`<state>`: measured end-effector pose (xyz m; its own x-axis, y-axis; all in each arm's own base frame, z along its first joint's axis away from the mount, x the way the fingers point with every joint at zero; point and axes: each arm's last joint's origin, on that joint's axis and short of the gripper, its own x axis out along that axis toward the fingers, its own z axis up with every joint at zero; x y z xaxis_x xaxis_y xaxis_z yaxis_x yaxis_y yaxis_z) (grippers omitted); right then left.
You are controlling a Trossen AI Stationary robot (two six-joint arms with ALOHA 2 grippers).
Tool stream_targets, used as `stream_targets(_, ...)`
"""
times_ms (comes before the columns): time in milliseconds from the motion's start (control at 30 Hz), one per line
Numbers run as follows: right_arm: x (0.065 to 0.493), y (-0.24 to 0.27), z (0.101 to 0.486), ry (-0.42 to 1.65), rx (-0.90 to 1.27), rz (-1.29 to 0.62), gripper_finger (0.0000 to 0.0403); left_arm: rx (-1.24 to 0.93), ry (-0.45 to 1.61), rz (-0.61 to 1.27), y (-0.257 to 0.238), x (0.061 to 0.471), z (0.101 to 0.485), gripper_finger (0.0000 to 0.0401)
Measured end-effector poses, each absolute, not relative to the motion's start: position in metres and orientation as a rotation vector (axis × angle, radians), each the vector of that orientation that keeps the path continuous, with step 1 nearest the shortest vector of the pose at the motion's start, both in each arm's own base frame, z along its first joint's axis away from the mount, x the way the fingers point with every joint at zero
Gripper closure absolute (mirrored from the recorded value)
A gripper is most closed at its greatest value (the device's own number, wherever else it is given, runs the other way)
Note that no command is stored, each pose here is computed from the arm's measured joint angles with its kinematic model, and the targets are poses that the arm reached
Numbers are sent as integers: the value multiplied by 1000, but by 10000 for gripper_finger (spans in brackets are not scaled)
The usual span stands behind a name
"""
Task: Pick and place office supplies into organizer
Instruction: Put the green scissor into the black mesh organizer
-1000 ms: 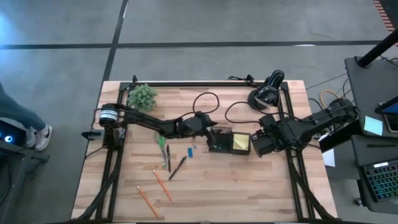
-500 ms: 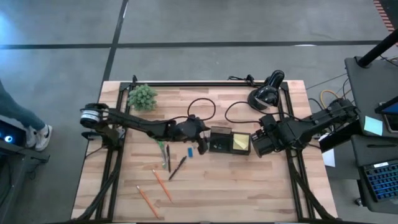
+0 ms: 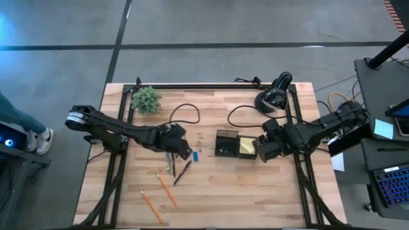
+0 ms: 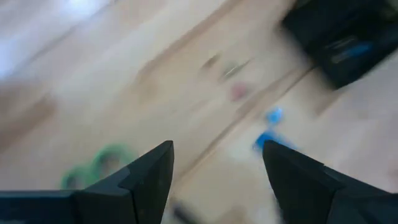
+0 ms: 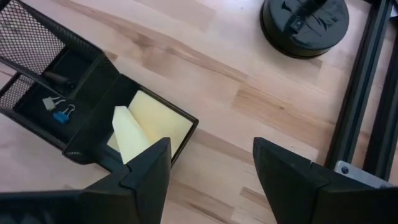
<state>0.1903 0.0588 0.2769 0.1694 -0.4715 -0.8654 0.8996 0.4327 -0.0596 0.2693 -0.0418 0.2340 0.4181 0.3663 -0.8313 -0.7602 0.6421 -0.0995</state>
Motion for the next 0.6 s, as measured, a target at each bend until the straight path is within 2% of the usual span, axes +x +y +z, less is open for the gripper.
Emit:
stream_targets(200, 190, 58, 276, 964, 536, -1049, 183, -754, 1119, 922, -39, 252, 216, 168)
stream_targets(433, 191, 54, 274, 947, 525, -1074, 183, -767, 1152, 1005, -35, 257, 197, 168)
stream_targets(600, 191, 54, 274, 946, 527, -1075, 183, -764, 1095, 1160, -19, 254, 197, 168)
